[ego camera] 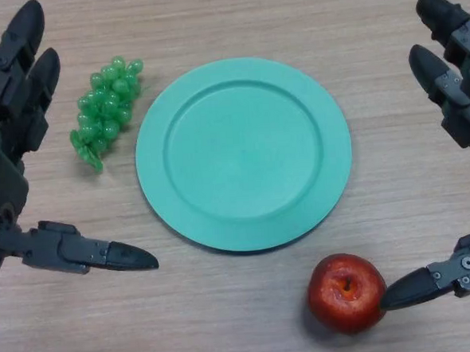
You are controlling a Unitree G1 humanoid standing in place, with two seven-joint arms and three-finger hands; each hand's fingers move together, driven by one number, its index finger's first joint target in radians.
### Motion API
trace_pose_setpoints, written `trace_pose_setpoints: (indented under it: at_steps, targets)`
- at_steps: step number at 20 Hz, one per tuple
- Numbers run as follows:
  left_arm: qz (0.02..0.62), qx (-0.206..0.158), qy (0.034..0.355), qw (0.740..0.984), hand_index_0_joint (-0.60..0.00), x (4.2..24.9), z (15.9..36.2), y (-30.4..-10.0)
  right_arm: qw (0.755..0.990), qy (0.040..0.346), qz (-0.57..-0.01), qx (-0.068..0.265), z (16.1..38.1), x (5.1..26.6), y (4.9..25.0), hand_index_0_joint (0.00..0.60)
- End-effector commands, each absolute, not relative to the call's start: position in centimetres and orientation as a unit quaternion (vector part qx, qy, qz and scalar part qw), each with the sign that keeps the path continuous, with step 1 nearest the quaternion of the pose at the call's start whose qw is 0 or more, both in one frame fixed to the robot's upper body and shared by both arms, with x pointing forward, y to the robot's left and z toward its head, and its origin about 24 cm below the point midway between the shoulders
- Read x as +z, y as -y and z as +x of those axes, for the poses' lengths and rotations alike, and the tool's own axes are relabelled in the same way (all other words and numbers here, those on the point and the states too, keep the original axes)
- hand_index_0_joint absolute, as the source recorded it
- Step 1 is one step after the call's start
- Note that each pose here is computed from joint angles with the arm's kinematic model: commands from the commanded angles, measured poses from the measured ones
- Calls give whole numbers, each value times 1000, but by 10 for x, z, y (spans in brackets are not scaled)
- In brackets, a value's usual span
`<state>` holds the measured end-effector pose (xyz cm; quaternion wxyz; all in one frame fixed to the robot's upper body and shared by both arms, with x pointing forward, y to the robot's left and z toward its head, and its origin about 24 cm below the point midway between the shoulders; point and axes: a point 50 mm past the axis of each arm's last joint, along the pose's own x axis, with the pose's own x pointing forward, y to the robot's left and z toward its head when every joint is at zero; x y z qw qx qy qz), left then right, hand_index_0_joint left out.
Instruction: Pick up the red apple and place it on the plate
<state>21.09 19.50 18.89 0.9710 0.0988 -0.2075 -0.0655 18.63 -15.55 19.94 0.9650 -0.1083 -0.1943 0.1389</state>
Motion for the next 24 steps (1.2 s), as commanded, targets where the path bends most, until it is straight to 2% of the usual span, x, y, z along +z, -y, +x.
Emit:
trace_pose_setpoints:
  at_steps: [1, 4, 7, 10, 13, 16, 18, 21, 24]
  targets:
    - [110, -52, 295, 948, 0, 215, 197, -196, 938, 292, -142, 125, 175, 220, 157, 0]
    - [106, -64, 292, 948, 0, 214, 198, -195, 937, 291, -147, 124, 176, 219, 158, 0]
    - [109, -62, 297, 947, 0, 214, 201, -195, 938, 287, -151, 126, 178, 218, 158, 0]
    - [116, -64, 288, 948, 0, 210, 206, -190, 935, 288, -157, 135, 177, 220, 155, 0]
    - [102, -73, 293, 948, 0, 211, 206, -193, 932, 286, -166, 145, 174, 209, 157, 0]
    - [103, -69, 290, 949, 0, 209, 212, -202, 933, 273, -174, 156, 175, 191, 159, 0]
    - [107, -44, 305, 945, 0, 207, 216, -211, 936, 253, -182, 163, 177, 170, 157, 0]
    - [104, -36, 293, 950, 0, 202, 219, -214, 937, 245, -195, 156, 179, 141, 156, 0]
    - [110, -36, 290, 950, 0, 198, 217, -210, 934, 232, -238, 133, 187, 103, 157, 0]
